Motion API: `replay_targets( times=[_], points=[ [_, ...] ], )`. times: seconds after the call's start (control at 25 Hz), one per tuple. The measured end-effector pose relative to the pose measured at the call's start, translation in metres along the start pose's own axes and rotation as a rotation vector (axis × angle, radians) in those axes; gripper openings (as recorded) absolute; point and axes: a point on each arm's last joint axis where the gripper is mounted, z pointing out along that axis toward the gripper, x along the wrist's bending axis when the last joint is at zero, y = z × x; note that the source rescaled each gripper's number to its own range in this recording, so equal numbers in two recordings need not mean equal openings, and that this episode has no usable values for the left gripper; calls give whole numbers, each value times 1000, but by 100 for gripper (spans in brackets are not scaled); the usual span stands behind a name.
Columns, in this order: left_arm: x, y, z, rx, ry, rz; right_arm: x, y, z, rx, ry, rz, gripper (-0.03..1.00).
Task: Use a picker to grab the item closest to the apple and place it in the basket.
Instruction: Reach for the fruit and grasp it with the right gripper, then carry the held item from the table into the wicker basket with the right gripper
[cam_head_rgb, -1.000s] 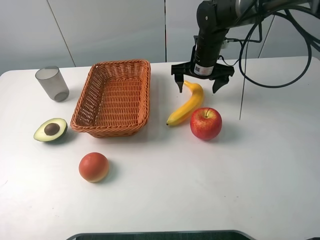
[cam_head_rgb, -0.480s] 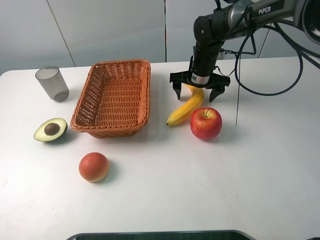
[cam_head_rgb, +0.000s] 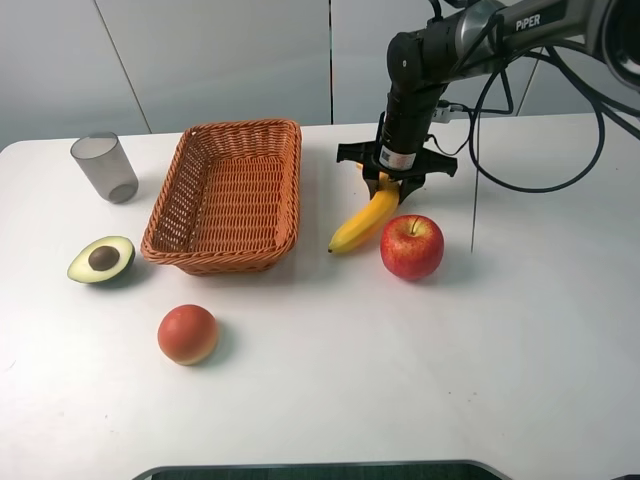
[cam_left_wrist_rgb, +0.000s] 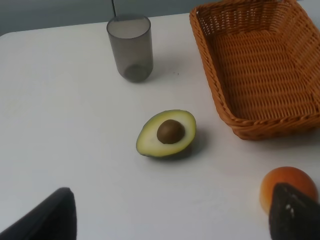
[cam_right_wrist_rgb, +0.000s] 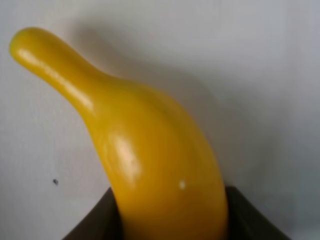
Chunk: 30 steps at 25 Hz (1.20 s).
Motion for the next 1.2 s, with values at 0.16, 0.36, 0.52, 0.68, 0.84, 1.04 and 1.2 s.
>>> replay_targets(
  times=[0.16, 0.36, 0.52, 0.68, 0.84, 1.04, 1.2],
  points=[
    [0, 0, 0, 0, 0, 0, 0, 0, 0, -4, 3, 13, 2],
    [0, 0, 0, 0, 0, 0, 0, 0, 0, -3, 4, 19, 2],
    [0, 0, 0, 0, 0, 0, 0, 0, 0, -3, 4, 20, 2],
    [0, 0, 0, 0, 0, 0, 0, 0, 0, -3, 4, 20, 2],
    [0, 0, 0, 0, 0, 0, 0, 0, 0, -3, 4, 20, 2],
    [0, 0, 0, 0, 0, 0, 2, 4, -20, -31, 23, 7, 2],
    [0, 0, 0, 0, 0, 0, 4, 9, -52, -79, 41, -16, 2]
  ],
)
